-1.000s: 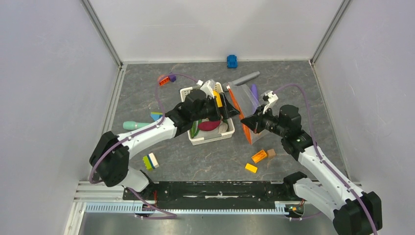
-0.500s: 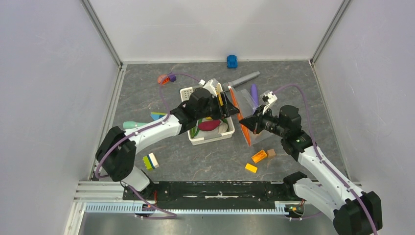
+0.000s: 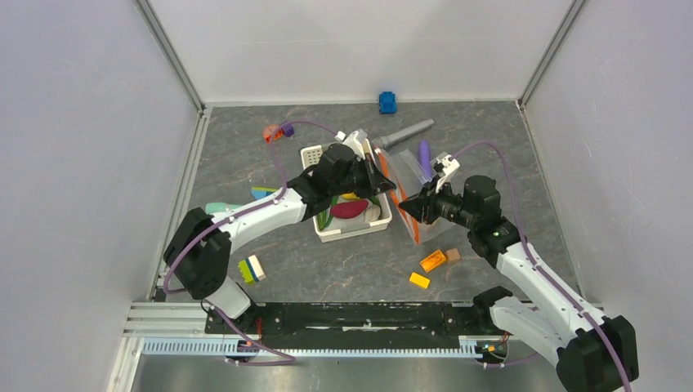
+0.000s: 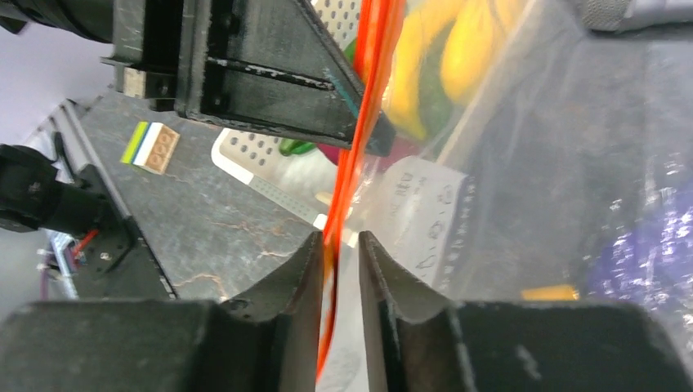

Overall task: Place the food in the zip-top bag and seal the zipper
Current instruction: Open the zipper of the food storage bag.

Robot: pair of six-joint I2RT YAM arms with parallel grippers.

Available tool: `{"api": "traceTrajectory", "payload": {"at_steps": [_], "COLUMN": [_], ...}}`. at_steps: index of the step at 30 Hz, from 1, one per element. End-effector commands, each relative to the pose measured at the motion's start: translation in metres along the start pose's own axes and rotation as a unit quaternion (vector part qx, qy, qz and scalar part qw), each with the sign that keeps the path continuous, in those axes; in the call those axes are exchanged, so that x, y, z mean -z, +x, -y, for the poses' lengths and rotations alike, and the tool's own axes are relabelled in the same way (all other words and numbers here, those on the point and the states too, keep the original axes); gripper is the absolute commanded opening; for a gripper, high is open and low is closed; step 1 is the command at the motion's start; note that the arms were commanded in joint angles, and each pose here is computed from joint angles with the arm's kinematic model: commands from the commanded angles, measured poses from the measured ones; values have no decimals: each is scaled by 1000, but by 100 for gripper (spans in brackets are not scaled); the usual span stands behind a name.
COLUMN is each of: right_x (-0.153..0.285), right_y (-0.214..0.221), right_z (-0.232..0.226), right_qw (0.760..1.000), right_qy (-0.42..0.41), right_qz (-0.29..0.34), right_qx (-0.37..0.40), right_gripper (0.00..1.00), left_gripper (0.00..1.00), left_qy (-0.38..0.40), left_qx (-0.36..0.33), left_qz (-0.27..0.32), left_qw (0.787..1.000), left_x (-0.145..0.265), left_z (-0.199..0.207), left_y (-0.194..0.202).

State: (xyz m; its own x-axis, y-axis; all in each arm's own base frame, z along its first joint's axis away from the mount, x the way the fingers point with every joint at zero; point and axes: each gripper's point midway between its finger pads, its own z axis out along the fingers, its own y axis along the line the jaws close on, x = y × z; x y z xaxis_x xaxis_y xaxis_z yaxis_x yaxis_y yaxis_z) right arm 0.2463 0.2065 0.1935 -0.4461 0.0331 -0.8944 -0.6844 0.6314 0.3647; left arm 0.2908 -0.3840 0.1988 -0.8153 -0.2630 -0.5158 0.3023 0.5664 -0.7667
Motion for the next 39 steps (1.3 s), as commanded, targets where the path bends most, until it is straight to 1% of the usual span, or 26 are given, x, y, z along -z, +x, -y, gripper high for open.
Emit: {"api": "traceTrajectory", "payload": {"at_steps": [1,3,5,8,12,16,17,19,21,22,24,28,29,32,36,39], "right_x": [-2,-3,-4,-7,-7,-1,1,4,6,9,19,42,48,65,88,101], "right_y": [-21,-25,-31,-37,-39,-29,-24,-17,-9,-8,-11,-33,-41,-63,-91,-112], "right_z": [7,15,22,33,45,62,66,72,75,78,89,103,105,105,102,94], "right_qw": [999,998,996,992,986,976,973,969,966,963,952,925,918,902,881,875], "right_qy": [26,46,68,104,146,200,213,230,237,251,291,365,381,415,452,461], "right_qz": [21,21,26,28,18,-5,-13,-28,-40,-43,-43,-36,-38,-50,-75,-82], "right_qx": [34,38,47,65,79,88,88,92,93,92,88,96,100,106,120,126], "right_gripper": [35,47,53,58,58,53,50,41,26,16,0,0,0,0,0,0], "left_gripper": [2,2,2,2,2,2,2,2,2,2,2,2,2,2,2,2], "left_qy": [21,23,25,26,16,9,-6,-22,-35,-41,-61,-141,-168,-215,-227,-224], "left_qx": [-8,-8,-9,-18,-20,-23,-22,-26,-30,-33,-40,-64,-73,-94,-114,-125], "left_qz": [3,2,-2,-5,-11,-7,-13,-15,-16,-17,-15,-16,-18,-24,-35,-38], "left_qw": [1000,1000,1000,999,1000,1000,1000,999,999,998,997,988,983,972,967,966], "left_x": [3,6,7,9,10,13,14,15,16,16,17,19,20,22,17,14], "left_z": [19,21,23,28,25,24,18,12,8,5,-2,-25,-34,-45,-45,-41], "left_y": [-7,-6,-3,2,5,3,6,6,6,7,6,-3,-4,-12,-17,-21]}}
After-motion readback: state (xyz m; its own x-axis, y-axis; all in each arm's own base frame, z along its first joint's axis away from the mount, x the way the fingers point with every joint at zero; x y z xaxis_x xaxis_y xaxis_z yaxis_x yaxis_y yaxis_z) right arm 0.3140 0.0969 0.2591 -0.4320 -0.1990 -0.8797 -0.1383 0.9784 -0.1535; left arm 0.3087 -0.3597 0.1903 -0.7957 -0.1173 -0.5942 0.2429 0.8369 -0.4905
